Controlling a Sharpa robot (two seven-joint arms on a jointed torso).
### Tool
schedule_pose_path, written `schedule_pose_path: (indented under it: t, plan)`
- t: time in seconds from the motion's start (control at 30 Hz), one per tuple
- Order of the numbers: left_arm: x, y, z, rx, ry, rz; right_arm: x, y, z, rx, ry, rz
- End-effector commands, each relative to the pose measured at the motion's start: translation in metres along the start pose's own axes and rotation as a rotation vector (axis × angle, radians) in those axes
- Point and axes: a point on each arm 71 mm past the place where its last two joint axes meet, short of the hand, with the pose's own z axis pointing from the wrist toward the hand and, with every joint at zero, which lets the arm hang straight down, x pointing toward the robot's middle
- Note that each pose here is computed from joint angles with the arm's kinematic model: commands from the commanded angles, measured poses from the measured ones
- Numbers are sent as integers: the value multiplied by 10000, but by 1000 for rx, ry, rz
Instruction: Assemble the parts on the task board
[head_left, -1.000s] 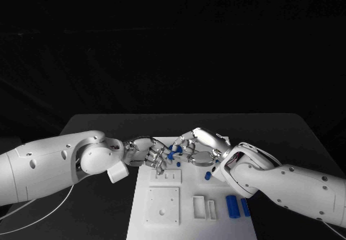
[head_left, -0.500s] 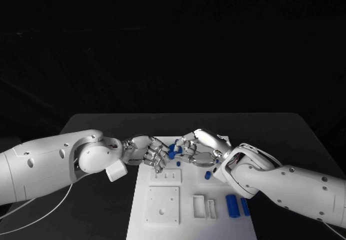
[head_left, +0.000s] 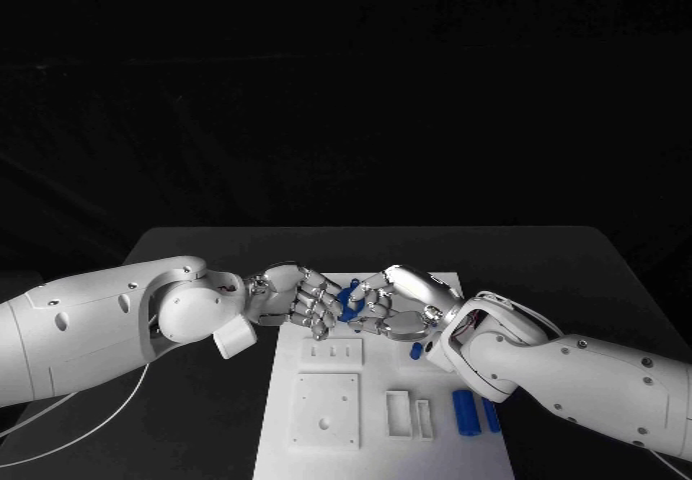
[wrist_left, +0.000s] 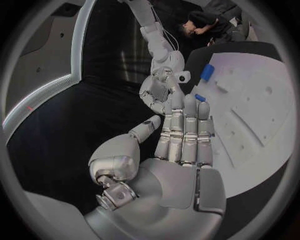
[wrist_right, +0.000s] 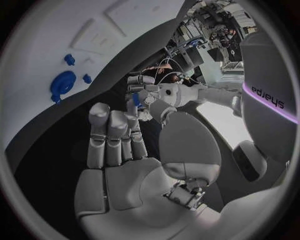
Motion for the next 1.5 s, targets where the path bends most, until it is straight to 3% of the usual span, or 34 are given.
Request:
schedule_pose_path:
  t: [0.03, 0.2, 0.43, 0.57, 0.8, 0.97, 1.1, 1.27, 1.4, 1.5]
  plan:
    - [47, -24, 32, 23, 21, -9, 32, 73, 31, -31, 19, 21]
    - [41, -23, 30, 22, 18, -8, 4, 51, 21, -8, -11, 46]
    - [13, -20, 21, 22, 1, -5, -42, -64, -17, 77, -36, 115]
    - [-16, -16, 8, 22, -17, 3, -44, -142, -35, 132, -20, 161]
    - [-41, -16, -1, 26, -37, 8, -25, -183, -48, 163, 17, 193]
    - [-109, -40, -18, 65, -112, 9, -6, -228, -73, 188, 69, 202]
    - [-173, -79, -33, 111, -197, 95, 23, -274, -111, 220, 142, 229]
    - [-196, -143, -54, 165, -285, 337, 15, -279, -130, 244, 249, 269]
    - [-162, -172, -45, 176, -291, 445, -66, -277, -113, 262, 279, 310]
    - [-137, -153, -41, 137, -264, 544, -140, -254, -78, 258, 303, 313]
